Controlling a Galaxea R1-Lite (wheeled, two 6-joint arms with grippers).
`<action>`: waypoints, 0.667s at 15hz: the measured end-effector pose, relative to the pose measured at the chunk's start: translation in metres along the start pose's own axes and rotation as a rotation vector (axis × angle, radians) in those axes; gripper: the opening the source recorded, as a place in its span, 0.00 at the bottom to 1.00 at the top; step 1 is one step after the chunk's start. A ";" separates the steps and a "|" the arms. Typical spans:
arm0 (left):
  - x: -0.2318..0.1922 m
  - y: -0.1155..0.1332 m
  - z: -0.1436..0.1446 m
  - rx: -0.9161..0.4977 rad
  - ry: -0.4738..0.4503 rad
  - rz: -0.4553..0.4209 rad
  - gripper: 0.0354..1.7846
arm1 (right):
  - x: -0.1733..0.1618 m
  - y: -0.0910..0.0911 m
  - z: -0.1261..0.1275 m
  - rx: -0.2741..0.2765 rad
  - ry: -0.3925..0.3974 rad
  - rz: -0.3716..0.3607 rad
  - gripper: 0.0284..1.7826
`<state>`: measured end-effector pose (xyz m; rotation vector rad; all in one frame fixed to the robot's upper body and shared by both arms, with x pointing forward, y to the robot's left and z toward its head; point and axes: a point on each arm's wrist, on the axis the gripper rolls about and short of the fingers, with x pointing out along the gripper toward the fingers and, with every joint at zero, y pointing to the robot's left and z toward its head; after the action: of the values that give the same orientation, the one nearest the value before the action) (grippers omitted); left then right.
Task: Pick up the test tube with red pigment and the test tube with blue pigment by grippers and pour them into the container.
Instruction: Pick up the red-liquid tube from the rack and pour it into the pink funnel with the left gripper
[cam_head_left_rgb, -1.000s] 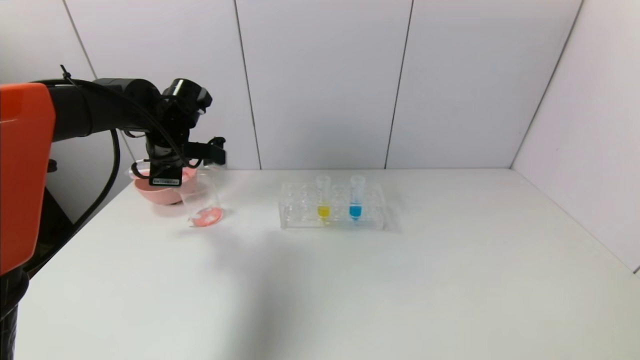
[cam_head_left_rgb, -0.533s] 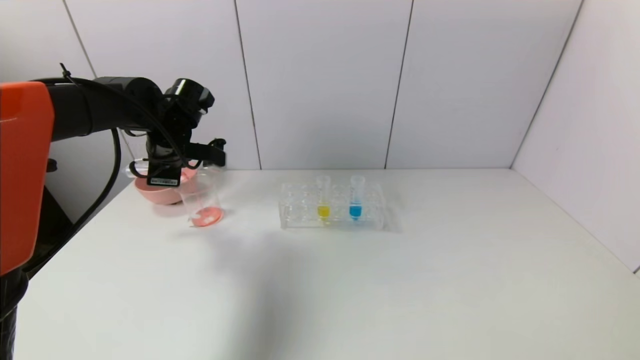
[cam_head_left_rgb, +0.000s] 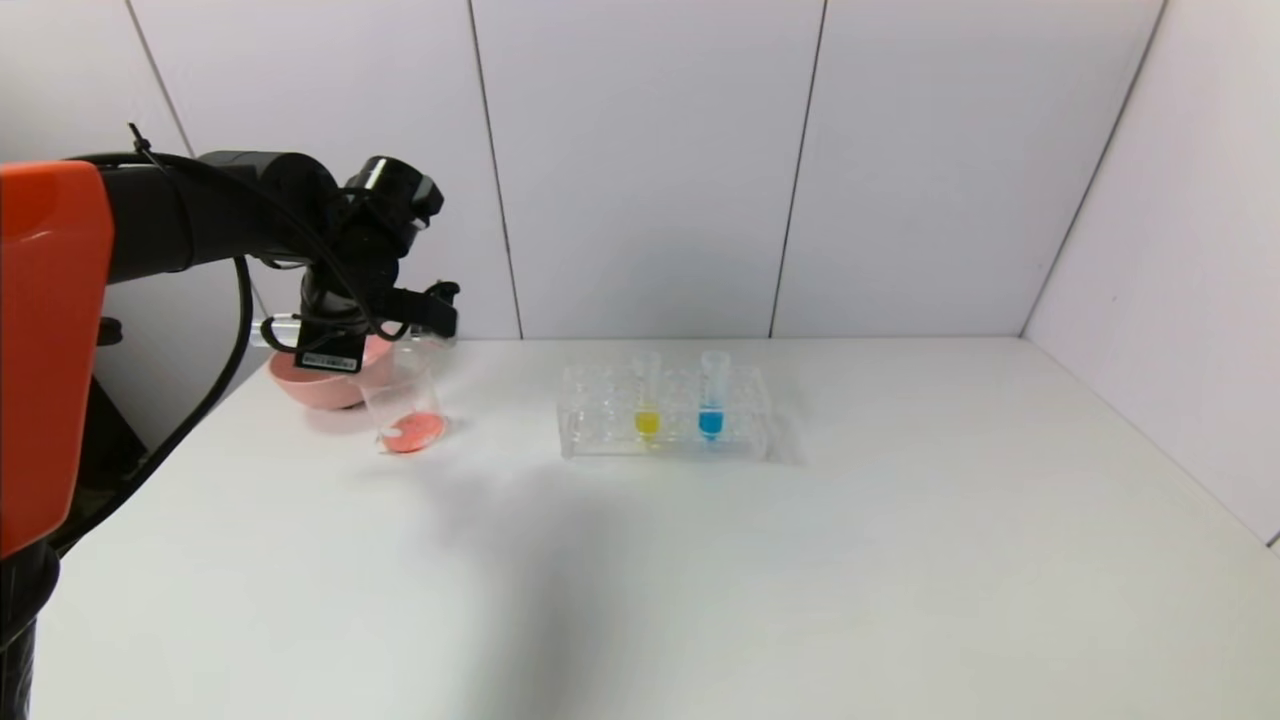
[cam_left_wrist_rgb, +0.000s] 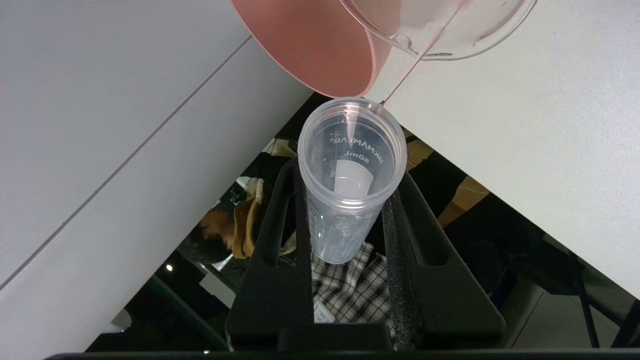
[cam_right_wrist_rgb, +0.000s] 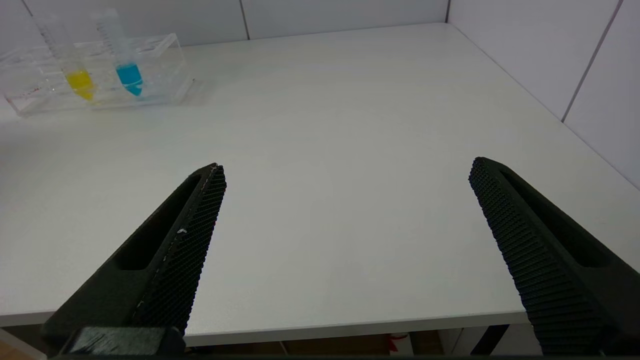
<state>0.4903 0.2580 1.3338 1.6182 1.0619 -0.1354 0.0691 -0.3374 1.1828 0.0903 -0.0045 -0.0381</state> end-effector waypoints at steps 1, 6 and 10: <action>0.000 0.000 0.001 0.001 -0.001 0.001 0.23 | 0.000 0.000 0.000 0.000 0.000 0.000 1.00; 0.002 0.003 -0.005 -0.067 -0.050 0.000 0.23 | 0.000 0.000 0.000 0.000 0.000 0.000 1.00; 0.012 0.006 -0.020 -0.317 -0.243 -0.094 0.23 | 0.000 0.000 0.000 0.000 0.000 0.000 1.00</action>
<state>0.4932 0.2816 1.3380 1.2337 0.9201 -0.2103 0.0691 -0.3374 1.1828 0.0903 -0.0045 -0.0381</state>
